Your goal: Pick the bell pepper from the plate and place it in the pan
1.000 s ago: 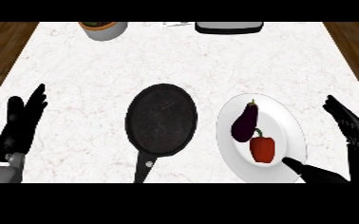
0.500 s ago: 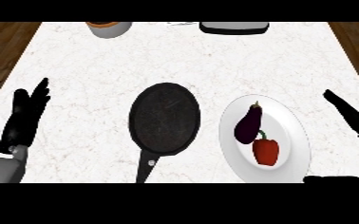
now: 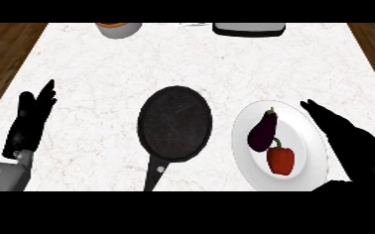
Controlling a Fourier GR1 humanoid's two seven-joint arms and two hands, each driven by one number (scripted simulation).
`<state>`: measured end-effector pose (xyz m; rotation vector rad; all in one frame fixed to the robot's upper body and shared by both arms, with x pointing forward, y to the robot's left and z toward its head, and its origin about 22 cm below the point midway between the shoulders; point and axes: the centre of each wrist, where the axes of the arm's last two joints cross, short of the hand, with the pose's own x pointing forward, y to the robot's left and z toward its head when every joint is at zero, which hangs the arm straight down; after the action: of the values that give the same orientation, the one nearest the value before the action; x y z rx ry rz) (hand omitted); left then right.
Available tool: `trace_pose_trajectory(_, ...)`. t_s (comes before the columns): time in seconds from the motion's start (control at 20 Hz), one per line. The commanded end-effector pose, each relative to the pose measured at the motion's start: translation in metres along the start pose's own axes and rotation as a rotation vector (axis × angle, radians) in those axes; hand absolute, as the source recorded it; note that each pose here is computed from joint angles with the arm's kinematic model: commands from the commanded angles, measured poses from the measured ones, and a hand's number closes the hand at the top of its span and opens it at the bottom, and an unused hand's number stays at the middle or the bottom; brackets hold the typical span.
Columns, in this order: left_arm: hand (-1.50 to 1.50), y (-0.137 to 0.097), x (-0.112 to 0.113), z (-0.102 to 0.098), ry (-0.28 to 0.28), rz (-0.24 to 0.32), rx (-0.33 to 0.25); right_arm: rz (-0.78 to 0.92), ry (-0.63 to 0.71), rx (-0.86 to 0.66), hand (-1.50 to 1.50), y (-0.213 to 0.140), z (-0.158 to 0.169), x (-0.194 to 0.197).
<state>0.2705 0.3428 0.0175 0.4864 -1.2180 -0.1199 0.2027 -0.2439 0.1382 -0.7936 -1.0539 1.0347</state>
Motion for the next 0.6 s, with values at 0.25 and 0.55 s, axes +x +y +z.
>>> trace_pose_trajectory(0.25, 0.0, 0.003, 0.003, -0.022, 0.008, 0.002, 0.007, 0.092, 0.074, 0.109, -1.5, 0.037, -0.037, 0.046)
trace_pose_trajectory(0.55, 0.0, 0.011, 0.005, -0.001, 0.017, 0.002, 0.017, 0.141, 0.126, 0.12, -1.5, 0.052, -0.051, 0.021)
